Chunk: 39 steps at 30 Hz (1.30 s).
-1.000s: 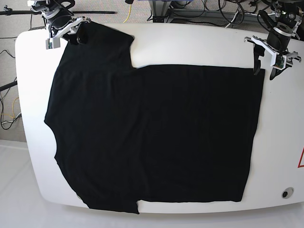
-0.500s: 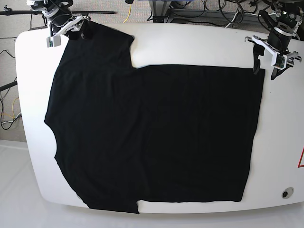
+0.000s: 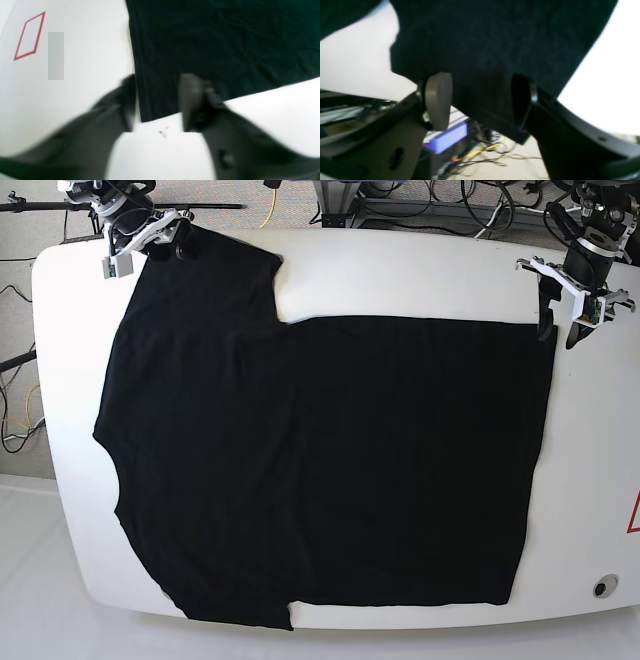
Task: Fold the T-shirt properly
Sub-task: 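Lift the gripped shoulder edges slightly with both grippers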
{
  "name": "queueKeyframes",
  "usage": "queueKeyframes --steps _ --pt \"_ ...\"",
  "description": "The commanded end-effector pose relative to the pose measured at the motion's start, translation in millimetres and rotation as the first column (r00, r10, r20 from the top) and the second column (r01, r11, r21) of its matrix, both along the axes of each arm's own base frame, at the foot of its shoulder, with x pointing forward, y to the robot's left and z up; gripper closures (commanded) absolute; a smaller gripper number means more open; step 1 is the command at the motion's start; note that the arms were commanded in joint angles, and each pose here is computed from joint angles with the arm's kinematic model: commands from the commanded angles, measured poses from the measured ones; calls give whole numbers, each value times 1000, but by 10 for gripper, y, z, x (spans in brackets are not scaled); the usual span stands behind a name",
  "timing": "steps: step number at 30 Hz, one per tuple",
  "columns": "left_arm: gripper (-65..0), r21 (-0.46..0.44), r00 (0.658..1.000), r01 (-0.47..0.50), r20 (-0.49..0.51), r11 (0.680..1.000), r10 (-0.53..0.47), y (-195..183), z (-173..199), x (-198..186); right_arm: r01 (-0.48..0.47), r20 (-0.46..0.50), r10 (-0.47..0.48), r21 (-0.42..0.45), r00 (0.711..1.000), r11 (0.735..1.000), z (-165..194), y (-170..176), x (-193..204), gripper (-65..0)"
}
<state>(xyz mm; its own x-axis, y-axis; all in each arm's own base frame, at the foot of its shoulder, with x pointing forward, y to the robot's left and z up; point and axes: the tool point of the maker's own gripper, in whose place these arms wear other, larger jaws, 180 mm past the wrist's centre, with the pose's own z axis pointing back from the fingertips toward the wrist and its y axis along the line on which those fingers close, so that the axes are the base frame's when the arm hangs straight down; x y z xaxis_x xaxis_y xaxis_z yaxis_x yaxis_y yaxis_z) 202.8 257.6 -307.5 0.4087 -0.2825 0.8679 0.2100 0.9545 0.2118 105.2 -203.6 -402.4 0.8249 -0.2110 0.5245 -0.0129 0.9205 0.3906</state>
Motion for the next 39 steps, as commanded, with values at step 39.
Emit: queueKeyframes --steps 39 --pt "-348 -22 998 49 -24 999 -50 -123 -19 5 -48 -9 48 -94 999 994 -87 -99 -28 -376"
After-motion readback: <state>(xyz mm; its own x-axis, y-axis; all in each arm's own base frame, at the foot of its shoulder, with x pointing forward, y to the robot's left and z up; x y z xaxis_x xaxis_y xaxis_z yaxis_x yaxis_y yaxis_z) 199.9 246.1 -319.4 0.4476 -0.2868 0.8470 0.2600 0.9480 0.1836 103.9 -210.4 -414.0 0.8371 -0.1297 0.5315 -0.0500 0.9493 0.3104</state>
